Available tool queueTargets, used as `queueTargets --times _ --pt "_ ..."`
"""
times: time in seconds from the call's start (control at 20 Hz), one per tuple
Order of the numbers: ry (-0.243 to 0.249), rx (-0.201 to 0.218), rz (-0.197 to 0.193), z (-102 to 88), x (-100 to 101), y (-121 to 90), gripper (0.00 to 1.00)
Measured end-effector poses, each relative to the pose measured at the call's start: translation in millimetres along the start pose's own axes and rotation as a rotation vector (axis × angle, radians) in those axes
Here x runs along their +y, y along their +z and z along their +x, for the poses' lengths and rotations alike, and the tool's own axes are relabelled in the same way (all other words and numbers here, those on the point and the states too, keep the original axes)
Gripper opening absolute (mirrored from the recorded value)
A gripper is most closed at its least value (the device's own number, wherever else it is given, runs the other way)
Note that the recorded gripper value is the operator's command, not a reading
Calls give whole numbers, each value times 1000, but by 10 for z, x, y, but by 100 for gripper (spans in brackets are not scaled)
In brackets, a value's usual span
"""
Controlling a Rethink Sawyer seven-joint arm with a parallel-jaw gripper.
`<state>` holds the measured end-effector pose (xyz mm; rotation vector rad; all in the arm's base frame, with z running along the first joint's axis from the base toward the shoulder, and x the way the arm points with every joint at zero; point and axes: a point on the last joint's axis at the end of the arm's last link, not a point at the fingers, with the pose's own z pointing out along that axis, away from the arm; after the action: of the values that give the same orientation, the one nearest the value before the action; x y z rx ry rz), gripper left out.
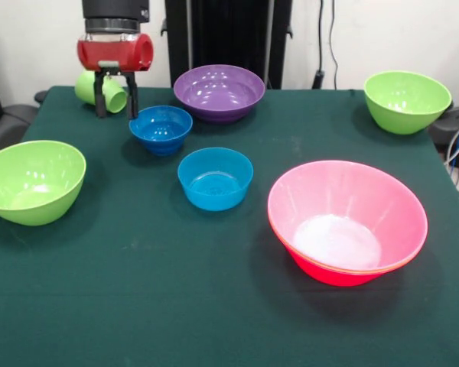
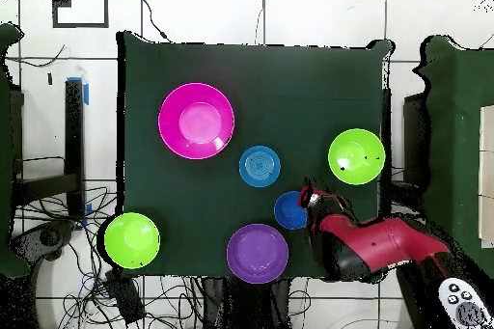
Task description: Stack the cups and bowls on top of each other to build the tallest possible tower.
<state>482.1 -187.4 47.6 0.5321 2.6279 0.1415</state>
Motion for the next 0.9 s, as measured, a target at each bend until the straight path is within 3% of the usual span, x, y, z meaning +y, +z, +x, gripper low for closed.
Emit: queueTargets --times 0.25,0.45,0.7,0.9 --pt "-51 9 -19 -35 -81 43 100" --pt "-103 26 -16 5 -34 63 100" --pt "-185 58 -11 152 270 99 100" --pt "-301 87 -22 394 756 119 100"
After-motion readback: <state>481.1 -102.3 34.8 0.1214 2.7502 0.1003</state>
